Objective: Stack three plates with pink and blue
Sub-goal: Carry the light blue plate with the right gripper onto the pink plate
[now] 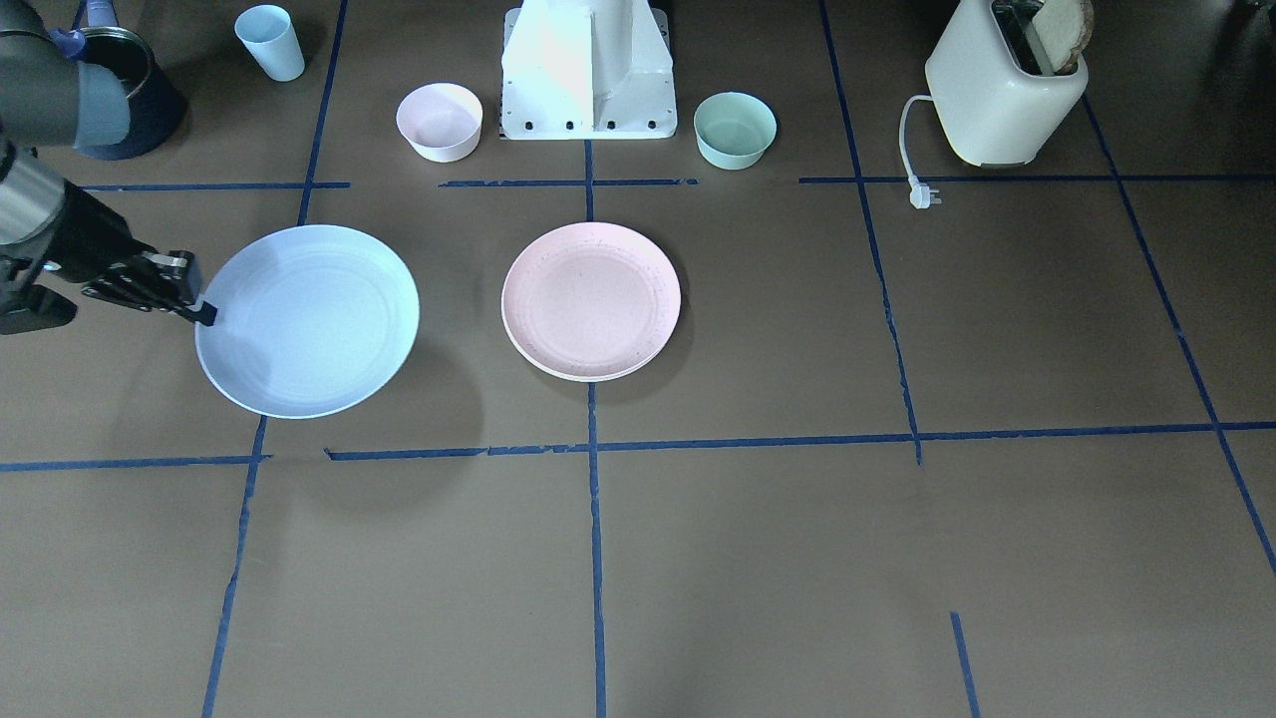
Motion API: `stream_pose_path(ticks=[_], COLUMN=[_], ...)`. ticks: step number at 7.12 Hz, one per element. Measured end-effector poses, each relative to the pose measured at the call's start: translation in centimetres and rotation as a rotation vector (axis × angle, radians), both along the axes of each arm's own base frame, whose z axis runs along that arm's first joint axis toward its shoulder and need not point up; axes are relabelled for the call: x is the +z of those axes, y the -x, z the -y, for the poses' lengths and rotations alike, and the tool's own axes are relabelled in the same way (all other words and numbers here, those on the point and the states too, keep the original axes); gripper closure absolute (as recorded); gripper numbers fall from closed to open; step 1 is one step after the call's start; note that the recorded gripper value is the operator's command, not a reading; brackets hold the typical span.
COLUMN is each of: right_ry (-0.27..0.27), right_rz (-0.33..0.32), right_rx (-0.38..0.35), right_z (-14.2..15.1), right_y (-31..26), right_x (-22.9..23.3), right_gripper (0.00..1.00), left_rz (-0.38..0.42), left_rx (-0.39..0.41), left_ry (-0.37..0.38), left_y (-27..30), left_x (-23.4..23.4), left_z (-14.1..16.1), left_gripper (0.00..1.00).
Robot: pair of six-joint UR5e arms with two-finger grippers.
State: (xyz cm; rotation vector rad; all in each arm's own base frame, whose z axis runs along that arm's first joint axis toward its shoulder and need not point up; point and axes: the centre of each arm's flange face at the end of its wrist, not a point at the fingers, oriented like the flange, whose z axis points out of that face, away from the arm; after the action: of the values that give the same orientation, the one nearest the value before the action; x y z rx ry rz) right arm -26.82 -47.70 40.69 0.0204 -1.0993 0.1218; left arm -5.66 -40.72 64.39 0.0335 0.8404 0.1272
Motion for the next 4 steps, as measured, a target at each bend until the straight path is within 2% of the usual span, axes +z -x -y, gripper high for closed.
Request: stream_pose_path(ticks=[2,4], right_ry=[0.040,0.050], right_rz=[0.006,-0.039], right_rx=[0.035,0.064], right_z=[-1.8,-4.6], right_y=[10.2,18.5], right_x=[-7.2,-12.3], right_gripper=[1.00,1.00], left_rz=[0.001,-0.002], left_rx=[-0.009,-0.010], left_ry=[0.009,0.011], left_y=[0.0,0.0], left_x=[0.0,-0.1], left_z=[0.0,0.0], left_gripper=[0.00,0.00])
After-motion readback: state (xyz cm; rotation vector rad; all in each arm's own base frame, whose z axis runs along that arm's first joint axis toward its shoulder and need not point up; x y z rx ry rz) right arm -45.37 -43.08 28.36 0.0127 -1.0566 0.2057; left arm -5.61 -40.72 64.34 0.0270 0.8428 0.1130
